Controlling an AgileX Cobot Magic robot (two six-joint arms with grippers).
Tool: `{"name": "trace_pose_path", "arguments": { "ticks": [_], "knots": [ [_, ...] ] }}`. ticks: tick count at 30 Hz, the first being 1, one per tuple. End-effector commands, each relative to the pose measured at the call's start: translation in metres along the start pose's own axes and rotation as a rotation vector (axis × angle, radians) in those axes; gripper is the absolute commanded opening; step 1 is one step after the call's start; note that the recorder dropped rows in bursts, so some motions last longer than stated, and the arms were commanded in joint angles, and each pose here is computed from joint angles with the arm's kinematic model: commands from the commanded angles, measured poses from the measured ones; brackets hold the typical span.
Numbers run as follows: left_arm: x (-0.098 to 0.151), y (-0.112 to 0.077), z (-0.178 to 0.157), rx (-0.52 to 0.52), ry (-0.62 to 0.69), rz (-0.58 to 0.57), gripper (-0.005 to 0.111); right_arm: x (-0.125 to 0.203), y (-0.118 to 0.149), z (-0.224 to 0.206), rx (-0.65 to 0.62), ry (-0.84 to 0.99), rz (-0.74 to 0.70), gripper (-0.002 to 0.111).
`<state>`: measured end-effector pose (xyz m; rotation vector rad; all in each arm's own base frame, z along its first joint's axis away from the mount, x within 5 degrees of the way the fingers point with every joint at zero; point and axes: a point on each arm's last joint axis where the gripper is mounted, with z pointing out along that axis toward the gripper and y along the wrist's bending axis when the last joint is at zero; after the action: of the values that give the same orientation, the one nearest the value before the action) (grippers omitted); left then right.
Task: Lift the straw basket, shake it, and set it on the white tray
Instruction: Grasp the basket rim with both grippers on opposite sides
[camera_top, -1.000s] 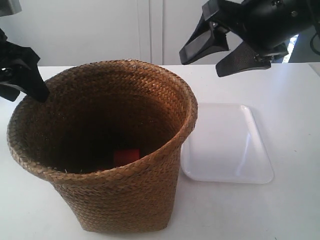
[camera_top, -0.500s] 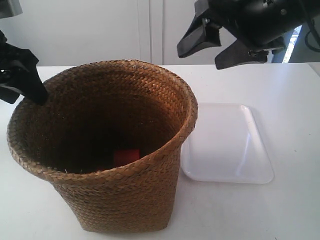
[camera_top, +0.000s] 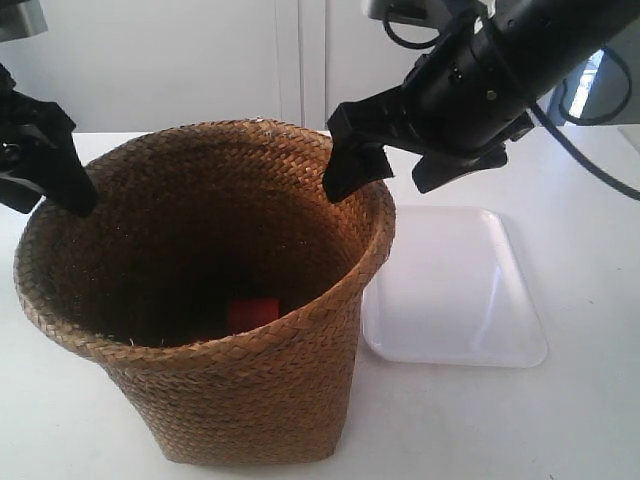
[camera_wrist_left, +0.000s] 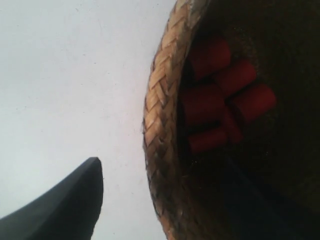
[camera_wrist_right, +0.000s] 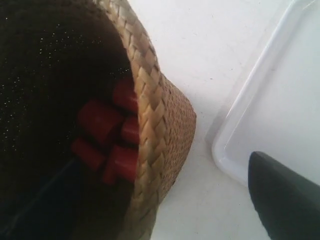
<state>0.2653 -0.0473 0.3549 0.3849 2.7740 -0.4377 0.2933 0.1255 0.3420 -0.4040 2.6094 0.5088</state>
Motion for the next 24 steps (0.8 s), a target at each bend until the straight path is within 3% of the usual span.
{"name": "trace_pose_path", "arguments": {
  "ticks": [1,24],
  "knots": [
    [0.007,-0.003,0.005,0.047,0.051,0.016,0.070,-0.002,-0.001,0.004,0.013,-0.006,-0.003,0.083],
    [0.000,0.000,0.025,0.105,0.079,-0.009,0.070,-0.004,-0.009,0.031,0.028,0.056,0.039,0.083]
  ]
}}
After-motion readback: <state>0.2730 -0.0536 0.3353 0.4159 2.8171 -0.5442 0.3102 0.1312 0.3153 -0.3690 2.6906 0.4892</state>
